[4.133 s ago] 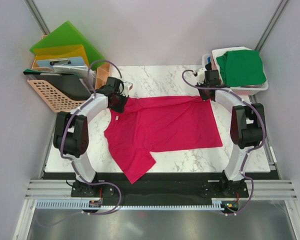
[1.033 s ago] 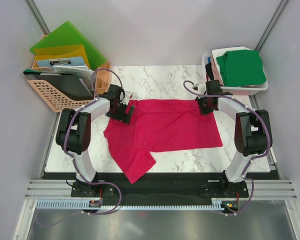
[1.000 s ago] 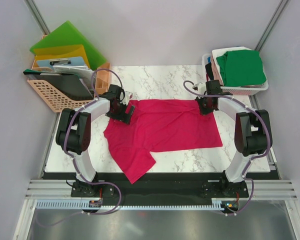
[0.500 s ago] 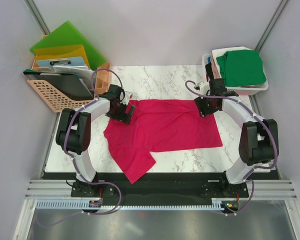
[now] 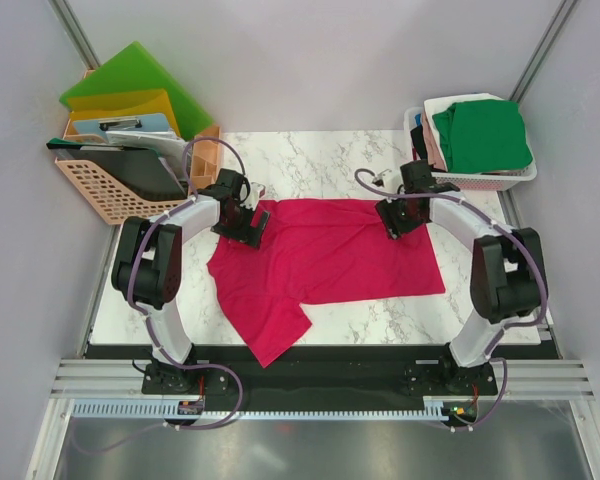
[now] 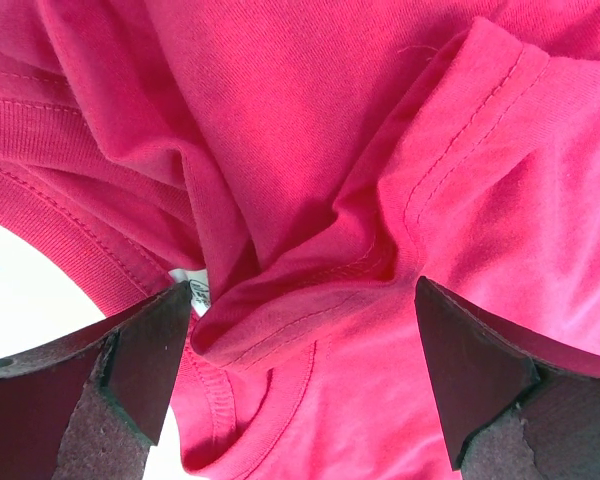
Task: Fold and stack the t-shirts
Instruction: Fold the flattened tshirt in 1/3 of the way
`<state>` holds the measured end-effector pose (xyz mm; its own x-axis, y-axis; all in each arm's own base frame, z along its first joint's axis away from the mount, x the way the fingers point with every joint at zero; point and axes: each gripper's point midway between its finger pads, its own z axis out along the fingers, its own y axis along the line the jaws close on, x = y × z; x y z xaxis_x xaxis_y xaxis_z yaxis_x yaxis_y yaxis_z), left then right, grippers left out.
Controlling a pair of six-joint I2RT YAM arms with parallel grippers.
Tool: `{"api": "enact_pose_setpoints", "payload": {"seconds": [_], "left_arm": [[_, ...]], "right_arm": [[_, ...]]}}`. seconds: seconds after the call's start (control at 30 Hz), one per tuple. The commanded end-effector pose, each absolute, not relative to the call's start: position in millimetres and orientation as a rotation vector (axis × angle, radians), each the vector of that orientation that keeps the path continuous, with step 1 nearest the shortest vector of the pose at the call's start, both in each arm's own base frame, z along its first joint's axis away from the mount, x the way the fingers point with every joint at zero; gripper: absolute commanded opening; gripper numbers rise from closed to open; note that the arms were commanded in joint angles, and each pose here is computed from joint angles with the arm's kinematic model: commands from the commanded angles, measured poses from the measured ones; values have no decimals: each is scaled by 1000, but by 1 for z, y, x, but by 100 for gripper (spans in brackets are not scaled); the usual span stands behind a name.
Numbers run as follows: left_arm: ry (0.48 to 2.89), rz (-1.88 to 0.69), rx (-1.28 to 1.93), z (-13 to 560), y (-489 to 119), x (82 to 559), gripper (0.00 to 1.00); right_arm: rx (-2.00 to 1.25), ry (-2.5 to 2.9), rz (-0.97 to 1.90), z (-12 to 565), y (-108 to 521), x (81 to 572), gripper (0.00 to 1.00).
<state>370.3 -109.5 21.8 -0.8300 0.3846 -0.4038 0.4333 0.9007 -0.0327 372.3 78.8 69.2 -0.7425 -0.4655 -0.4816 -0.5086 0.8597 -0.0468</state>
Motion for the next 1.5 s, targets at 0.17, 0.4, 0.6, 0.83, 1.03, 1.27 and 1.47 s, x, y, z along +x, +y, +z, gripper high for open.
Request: {"api": "enact_pose_setpoints", "payload": {"seconds": [0.17, 0.4, 0.6, 0.83, 1.03, 1.27, 1.47], "left_arm": [[2621, -116, 635, 24, -103, 380, 100], [2622, -123, 642, 26, -103, 377, 100], [2629, -141, 642, 23, -105, 376, 100], [2633, -150, 641, 21, -107, 376, 100], [2631, -143, 641, 21, -106, 377, 100], [2638, -103, 647, 17, -99, 374, 100], [2610, -88, 636, 24, -99, 379, 100]], "right_arm": [[-742, 2458, 92, 64, 132, 432, 56], [-748, 2454, 51, 56, 139, 455, 56], [-763, 2462, 24, 51, 136, 452, 54], [-772, 2473, 29, 48, 137, 444, 5], [-788, 2469, 61, 54, 143, 434, 0], [-865, 2418, 131, 86, 163, 393, 0], [-912, 2405, 175, 89, 176, 371, 50]]}}
